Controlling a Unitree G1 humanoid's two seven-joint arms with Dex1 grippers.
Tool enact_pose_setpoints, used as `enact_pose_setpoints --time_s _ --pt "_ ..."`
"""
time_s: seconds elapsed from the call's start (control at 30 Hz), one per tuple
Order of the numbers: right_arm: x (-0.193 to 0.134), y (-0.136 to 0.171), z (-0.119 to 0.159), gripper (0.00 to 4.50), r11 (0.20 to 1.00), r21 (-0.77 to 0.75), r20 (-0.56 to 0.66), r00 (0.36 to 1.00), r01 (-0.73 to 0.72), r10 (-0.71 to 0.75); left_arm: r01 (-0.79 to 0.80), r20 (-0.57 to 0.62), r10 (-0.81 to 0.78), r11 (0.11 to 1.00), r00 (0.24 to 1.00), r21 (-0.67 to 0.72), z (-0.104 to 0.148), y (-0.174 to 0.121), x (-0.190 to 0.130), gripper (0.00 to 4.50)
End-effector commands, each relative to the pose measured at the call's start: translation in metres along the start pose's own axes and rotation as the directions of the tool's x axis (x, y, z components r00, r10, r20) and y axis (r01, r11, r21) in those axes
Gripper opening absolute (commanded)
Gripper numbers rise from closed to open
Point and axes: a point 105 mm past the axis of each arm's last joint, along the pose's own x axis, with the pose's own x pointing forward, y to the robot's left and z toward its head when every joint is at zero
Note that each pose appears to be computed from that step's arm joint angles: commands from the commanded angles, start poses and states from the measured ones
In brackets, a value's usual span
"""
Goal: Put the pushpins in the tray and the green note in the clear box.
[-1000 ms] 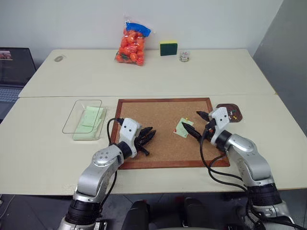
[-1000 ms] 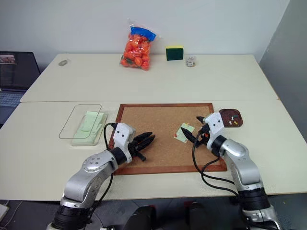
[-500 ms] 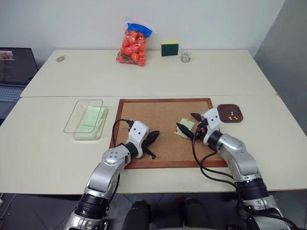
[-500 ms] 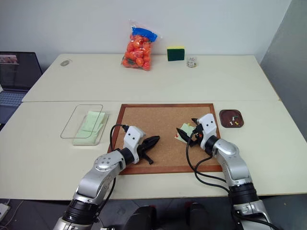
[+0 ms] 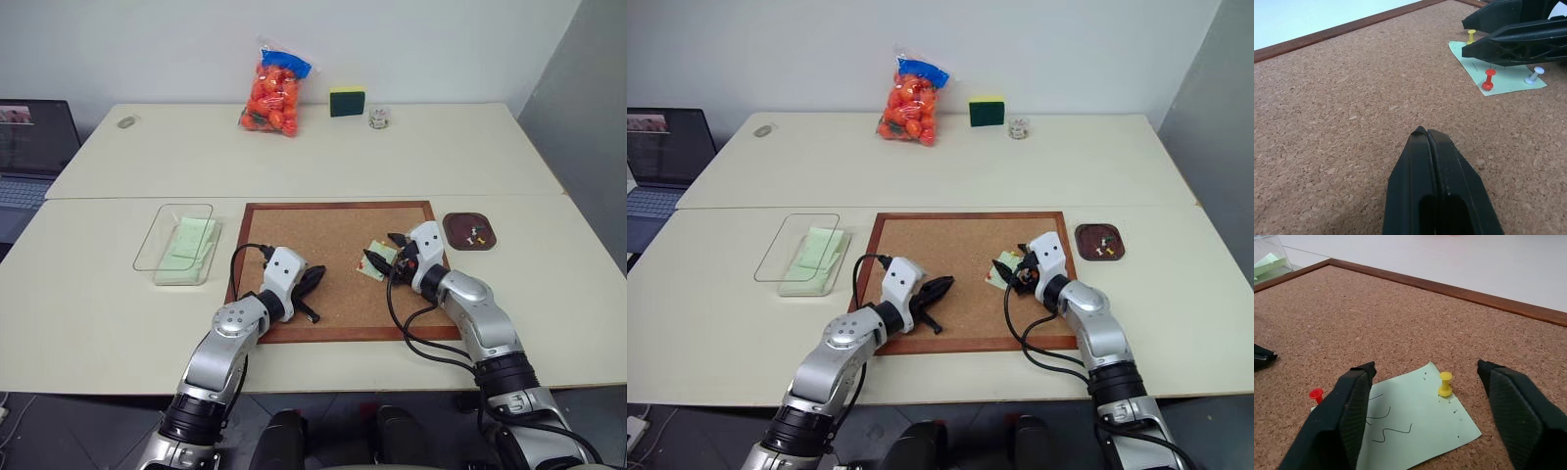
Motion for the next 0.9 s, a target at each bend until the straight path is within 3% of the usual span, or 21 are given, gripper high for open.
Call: enact_pose_setpoints --time_s 0.03,0.5,0.7,0.9 --pt "0.002 -0.001 0.010 2.72 1.000 -0.022 0.035 0.999 0.002 -0.002 -0.004 -0.068 0.001 0.999 0.998 -0.038 -0.021 -0.003 -0.003 0.00" --pt "0.001 -0.002 0.009 0.07 1.000 -0.019 0.035 0.999 0.013 -0.012 -0.007 -0.064 0.005 0.999 0.998 -0.034 -0.020 -0.001 -0.003 0.00" --pt "0.000 -0.006 0.015 0.07 0.999 -0.018 0.064 0.998 0.027 -0.026 -0.010 -0.063 0.008 0.999 0.998 -0.035 -0.020 0.000 -0.003 0.00" --pt "-0.005 -0.007 0.044 0.07 0.999 -0.028 0.189 0.982 0.035 -0.029 -0.014 -0.064 0.012 0.999 0.998 -0.035 -0.020 0.001 -0.003 0.00"
